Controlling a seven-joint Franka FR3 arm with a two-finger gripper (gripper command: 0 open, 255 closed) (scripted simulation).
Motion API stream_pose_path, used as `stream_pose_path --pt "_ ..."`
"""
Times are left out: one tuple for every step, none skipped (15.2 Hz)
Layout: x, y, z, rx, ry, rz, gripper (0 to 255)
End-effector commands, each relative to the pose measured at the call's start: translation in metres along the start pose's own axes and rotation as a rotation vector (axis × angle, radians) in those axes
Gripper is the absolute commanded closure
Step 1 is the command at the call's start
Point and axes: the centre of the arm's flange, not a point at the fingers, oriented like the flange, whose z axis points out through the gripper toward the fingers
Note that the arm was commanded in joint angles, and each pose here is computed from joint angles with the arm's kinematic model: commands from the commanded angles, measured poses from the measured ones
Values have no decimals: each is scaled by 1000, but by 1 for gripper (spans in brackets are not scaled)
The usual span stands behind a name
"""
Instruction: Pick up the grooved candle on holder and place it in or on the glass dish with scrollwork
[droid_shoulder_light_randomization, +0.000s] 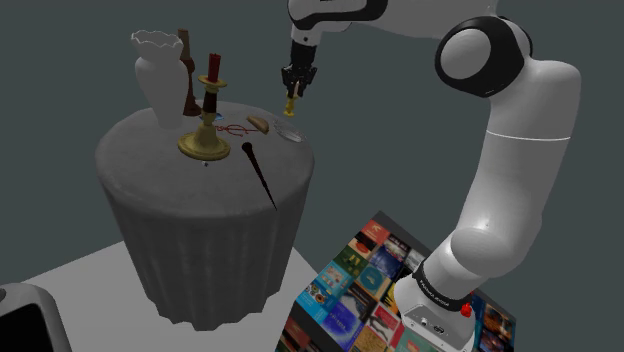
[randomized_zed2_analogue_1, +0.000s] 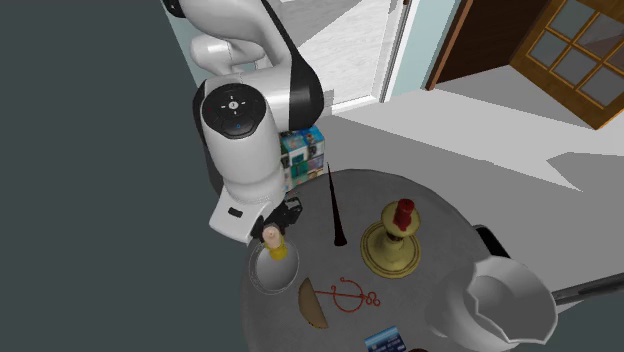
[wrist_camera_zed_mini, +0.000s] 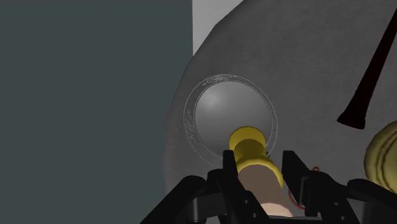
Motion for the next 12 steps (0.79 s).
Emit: stream_pose_path --pt "-1 0 12 0 0 0 255" --pt "-1 0 17 0 0 0 255" --pt "-2 0 22 0 0 0 255" --pt "-2 0 27 0 0 0 255" --pt "-2 0 33 0 0 0 255" --pt "-2 0 38 0 0 0 255" --pt "-2 -1 43 0 0 0 255" --pt "-2 -1 49 0 0 0 255" --pt "-2 -1 54 0 0 0 255" --pt "-2 -1 59 0 0 0 255" --pt "-2 -1 63 0 0 0 255" --pt "-2 -1 63 0 0 0 255"
